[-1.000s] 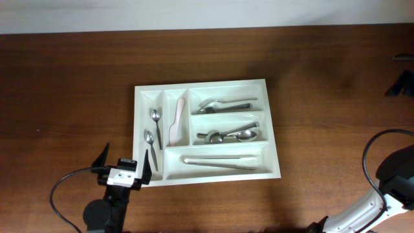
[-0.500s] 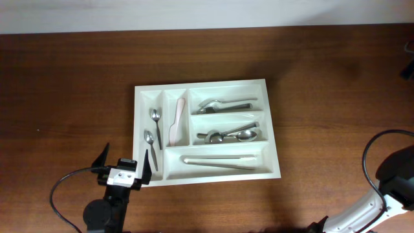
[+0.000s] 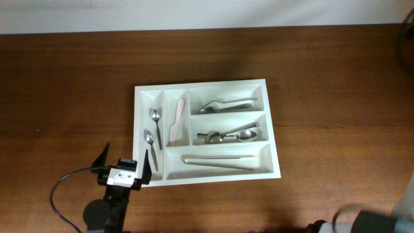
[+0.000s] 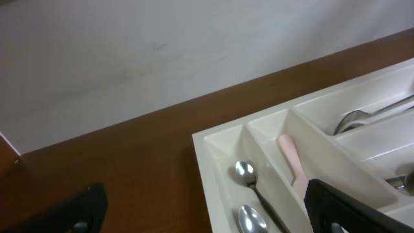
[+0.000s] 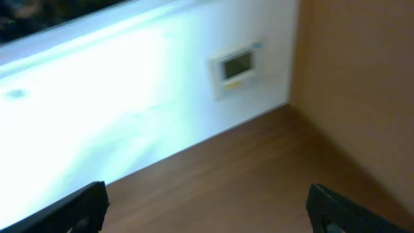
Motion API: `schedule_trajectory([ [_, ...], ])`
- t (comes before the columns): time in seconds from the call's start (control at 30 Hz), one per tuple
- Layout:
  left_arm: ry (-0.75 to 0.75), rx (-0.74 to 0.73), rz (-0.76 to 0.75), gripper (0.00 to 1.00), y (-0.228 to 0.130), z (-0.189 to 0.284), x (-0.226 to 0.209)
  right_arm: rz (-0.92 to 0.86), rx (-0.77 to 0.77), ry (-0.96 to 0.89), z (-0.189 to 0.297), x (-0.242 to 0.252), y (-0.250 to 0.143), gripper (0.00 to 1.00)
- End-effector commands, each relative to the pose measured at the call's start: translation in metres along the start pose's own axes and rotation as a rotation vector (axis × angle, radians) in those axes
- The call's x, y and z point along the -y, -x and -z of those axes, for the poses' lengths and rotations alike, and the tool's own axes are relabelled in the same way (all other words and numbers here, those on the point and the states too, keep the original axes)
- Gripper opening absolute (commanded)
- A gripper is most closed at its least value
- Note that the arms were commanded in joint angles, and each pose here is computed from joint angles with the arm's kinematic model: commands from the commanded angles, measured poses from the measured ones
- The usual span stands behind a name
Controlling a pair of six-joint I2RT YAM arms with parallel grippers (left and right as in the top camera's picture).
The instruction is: Pack container
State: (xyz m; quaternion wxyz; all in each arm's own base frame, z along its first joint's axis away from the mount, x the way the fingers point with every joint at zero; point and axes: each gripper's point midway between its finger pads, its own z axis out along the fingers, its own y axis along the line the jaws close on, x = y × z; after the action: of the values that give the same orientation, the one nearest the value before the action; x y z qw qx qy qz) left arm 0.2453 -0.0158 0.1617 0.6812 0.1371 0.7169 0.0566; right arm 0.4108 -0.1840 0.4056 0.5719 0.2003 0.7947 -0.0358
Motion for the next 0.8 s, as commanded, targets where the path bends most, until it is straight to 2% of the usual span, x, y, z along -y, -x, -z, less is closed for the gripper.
schedule_trajectory([
  [0.0, 0.016, -0.003, 0.002, 1.00, -0.003, 0.000, -0.003, 0.039, 0.025, 0.051, 0.045, -0.028, -0.016, 0.99],
  [0.27, 0.016, -0.003, 0.003, 0.99, -0.003, 0.000, -0.003, 0.107, 0.187, 0.202, 0.171, -0.082, -0.052, 0.99],
  [0.43, 0.016, -0.003, 0.003, 0.99, -0.003, 0.000, -0.003, 0.118, 0.340, 0.310, 0.237, -0.089, -0.074, 0.99],
  [0.57, 0.016, -0.003, 0.003, 0.99, -0.003, 0.000, -0.003, 0.113, 0.437, 0.338, 0.264, -0.082, -0.092, 0.99],
  [0.77, 0.016, -0.003, 0.003, 0.99, -0.003, 0.000, -0.003, 0.117, 0.519, 0.401, 0.278, -0.083, -0.114, 0.99],
])
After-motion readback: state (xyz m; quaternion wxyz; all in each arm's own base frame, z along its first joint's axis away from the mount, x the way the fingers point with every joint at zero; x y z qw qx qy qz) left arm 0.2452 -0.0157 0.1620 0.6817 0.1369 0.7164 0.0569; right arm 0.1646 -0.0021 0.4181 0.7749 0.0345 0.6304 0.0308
